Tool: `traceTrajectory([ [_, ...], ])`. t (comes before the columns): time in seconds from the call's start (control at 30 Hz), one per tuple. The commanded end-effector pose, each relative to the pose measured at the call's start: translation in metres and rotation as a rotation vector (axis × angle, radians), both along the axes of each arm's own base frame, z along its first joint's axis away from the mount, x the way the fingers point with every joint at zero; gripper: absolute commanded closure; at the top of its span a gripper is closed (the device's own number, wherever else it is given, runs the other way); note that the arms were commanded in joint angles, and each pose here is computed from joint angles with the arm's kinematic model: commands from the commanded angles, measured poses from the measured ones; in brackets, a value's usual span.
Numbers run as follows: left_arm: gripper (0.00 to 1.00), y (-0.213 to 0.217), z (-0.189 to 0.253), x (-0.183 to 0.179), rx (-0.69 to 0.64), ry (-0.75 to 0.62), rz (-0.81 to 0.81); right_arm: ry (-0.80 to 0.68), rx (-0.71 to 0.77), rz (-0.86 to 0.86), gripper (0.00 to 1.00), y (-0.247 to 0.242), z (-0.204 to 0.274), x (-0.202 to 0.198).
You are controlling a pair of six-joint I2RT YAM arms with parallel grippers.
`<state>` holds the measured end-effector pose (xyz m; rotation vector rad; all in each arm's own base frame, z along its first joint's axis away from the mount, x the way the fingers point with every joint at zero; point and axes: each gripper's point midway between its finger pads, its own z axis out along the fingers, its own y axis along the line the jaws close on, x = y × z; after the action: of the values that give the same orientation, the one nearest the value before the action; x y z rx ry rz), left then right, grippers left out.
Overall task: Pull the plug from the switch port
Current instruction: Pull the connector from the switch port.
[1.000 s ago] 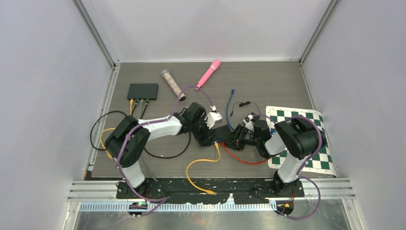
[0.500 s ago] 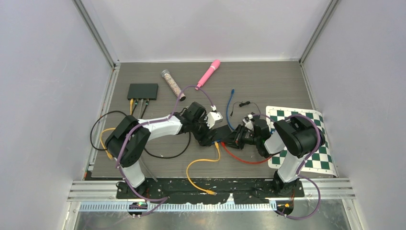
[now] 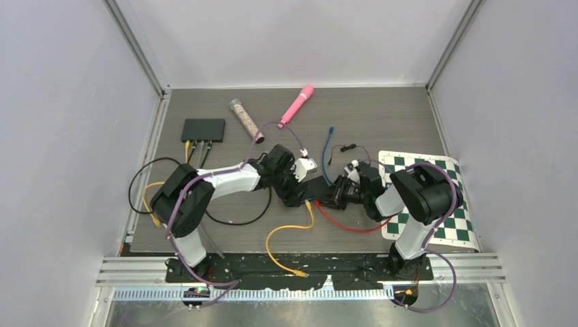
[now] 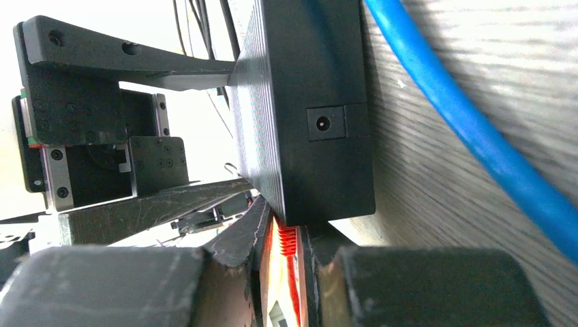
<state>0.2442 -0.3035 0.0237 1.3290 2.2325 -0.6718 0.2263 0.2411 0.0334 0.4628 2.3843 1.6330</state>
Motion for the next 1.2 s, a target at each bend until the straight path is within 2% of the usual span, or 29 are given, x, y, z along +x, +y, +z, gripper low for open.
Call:
traceTrajectory([
  [0.0, 0.53, 0.028, -0.034, -0.021, 0.154, 0.115, 0.061, -0.061, -0.030, 0.040, 0.94, 0.011, 0.006, 0.002],
  [0.17, 0.53, 0.031, -0.035, -0.019, 0.159, 0.117, 0.092, -0.047, -0.073, 0.077, 0.94, 0.007, -0.004, -0.013],
  [0.5, 0.53, 0.040, -0.030, -0.010, 0.119, 0.122, 0.158, -0.073, 0.024, 0.193, 0.95, 0.016, 0.012, -0.026],
  [0.73, 0.53, 0.043, -0.027, -0.006, 0.097, 0.119, 0.179, -0.040, -0.103, 0.261, 0.95, 0.009, -0.008, -0.038],
  [1.0, 0.53, 0.045, -0.034, -0.002, 0.128, 0.122, 0.193, -0.097, -0.065, 0.303, 0.95, 0.013, 0.009, -0.038],
  [1.03, 0.53, 0.045, -0.034, -0.002, 0.129, 0.122, 0.194, -0.087, -0.036, 0.320, 0.95, 0.015, 0.014, -0.042],
  [1.07, 0.53, 0.045, -0.033, -0.001, 0.130, 0.121, 0.196, -0.154, 0.011, 0.323, 0.95, 0.019, 0.026, -0.037],
  [1.1, 0.53, 0.046, -0.034, -0.001, 0.134, 0.121, 0.199, -0.105, 0.061, 0.323, 0.95, 0.021, 0.032, -0.043],
  [1.13, 0.53, 0.046, -0.034, 0.000, 0.136, 0.118, 0.202, -0.174, 0.104, 0.323, 0.94, 0.025, 0.045, -0.037],
  [1.17, 0.53, 0.047, -0.034, 0.000, 0.138, 0.117, 0.206, -0.137, 0.127, 0.313, 0.95, 0.026, 0.048, -0.037],
])
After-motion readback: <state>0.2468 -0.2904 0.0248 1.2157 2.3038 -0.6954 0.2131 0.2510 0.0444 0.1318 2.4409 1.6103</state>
